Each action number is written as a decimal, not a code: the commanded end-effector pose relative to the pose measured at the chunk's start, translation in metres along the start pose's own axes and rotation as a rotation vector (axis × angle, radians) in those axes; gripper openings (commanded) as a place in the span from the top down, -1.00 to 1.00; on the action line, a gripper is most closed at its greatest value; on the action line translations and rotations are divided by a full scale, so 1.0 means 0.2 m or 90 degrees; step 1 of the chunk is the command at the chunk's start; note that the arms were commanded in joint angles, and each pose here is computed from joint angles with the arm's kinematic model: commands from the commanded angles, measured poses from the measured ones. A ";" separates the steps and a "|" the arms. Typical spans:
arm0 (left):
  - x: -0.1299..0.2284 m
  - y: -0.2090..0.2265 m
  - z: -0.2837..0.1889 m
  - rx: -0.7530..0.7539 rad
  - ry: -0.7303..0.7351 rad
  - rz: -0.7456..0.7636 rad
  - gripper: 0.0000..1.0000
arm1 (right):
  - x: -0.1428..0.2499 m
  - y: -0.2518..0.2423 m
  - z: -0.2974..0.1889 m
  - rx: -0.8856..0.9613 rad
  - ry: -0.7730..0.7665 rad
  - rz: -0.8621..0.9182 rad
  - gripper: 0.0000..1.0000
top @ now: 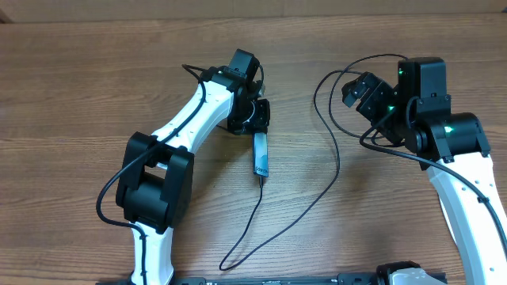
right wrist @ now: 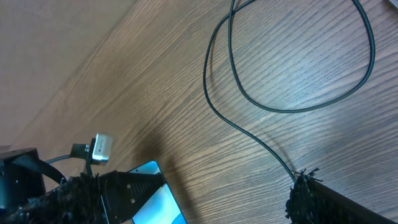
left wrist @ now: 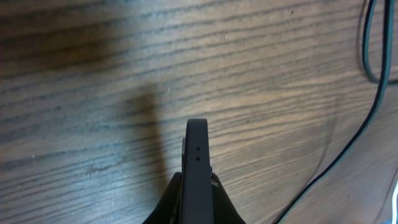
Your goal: Plug charger to phone and switch on socket
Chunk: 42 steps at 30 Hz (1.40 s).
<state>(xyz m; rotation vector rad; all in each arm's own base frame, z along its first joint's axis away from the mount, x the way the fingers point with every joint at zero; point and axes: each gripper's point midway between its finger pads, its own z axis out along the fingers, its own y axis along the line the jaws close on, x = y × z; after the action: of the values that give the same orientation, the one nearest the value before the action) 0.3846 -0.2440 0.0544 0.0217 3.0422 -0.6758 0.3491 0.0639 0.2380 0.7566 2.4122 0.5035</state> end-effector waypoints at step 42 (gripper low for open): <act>-0.05 0.00 0.01 -0.020 -0.032 -0.027 0.92 | -0.03 0.02 -0.01 -0.009 -0.015 -0.008 -0.99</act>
<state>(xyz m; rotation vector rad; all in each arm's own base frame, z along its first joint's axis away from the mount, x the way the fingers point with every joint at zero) 0.3943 -0.2396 0.0526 -0.0512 3.0157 -0.6126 0.3508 0.0642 0.2394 0.7528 2.4035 0.5072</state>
